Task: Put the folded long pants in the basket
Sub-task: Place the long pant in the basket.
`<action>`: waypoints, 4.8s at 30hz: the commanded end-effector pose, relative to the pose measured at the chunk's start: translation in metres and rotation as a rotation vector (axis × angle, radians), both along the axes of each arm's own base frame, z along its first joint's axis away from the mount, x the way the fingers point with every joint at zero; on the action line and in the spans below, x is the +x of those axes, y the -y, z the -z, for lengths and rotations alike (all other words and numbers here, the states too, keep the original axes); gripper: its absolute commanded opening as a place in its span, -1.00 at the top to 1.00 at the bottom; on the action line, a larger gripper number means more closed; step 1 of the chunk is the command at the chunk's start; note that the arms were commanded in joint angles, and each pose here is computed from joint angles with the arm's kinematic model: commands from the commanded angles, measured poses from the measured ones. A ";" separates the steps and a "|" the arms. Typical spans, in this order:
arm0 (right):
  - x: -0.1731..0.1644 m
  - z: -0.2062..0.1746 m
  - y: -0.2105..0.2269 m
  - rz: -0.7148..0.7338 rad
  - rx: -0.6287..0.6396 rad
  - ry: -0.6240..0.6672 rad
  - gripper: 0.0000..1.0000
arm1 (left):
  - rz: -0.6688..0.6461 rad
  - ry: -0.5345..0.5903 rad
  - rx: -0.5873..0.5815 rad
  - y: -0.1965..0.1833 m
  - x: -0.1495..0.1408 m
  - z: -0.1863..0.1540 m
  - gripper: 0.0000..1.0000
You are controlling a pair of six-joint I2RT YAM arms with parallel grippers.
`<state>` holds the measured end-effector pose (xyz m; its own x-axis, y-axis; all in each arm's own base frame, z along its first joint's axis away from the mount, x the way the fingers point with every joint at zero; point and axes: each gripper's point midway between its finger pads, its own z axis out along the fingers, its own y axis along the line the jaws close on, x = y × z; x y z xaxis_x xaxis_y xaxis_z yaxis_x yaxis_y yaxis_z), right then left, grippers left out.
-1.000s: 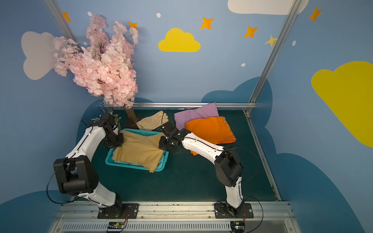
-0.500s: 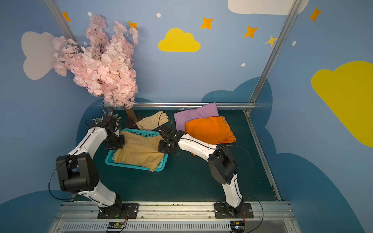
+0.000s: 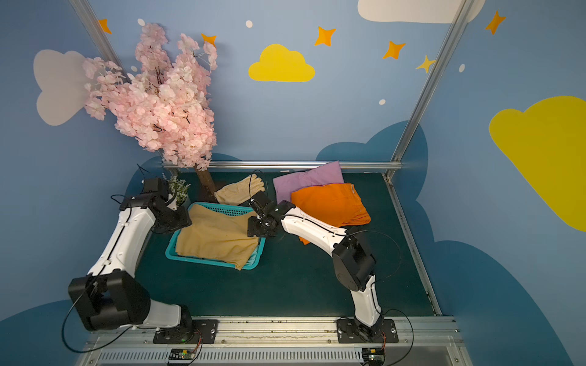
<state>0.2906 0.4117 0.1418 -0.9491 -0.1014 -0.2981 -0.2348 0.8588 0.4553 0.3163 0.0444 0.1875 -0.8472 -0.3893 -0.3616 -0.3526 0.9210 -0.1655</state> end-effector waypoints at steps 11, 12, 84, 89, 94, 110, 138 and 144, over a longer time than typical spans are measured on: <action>0.050 -0.005 -0.006 -0.051 0.045 -0.049 -0.13 | 0.076 -0.049 -0.261 0.055 -0.029 0.038 0.56; 0.051 -0.002 -0.008 -0.050 0.042 -0.056 -0.12 | 0.072 -0.052 -0.247 0.052 -0.029 0.039 0.56; -0.147 -0.010 -0.028 -0.577 0.029 0.182 -0.37 | 0.006 -0.210 -0.108 0.026 -0.050 0.090 0.55; -0.145 0.005 -0.038 -0.605 -0.044 0.182 -0.35 | 0.005 -0.215 -0.108 0.026 -0.050 0.091 0.54; -0.141 0.011 -0.043 -0.606 -0.084 0.183 0.04 | 0.005 -0.215 -0.103 0.026 -0.051 0.091 0.54; -0.150 -0.013 0.017 -0.664 -0.209 0.200 1.00 | -0.008 -0.228 -0.072 0.020 -0.053 0.092 0.53; -0.094 -0.068 0.032 -0.434 -0.024 0.227 -0.06 | -0.033 -0.140 -0.283 0.036 0.049 0.074 0.52; -0.085 -0.067 0.062 -0.376 -0.020 0.232 -0.06 | -0.083 -0.273 -0.134 -0.001 0.041 0.104 0.52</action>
<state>0.2068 0.3576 0.1942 -0.7506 -0.4693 -0.4652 -0.6352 0.7064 0.3122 0.3705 0.0197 0.0836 -0.8719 -0.4848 -0.0690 -0.4453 0.8436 -0.3000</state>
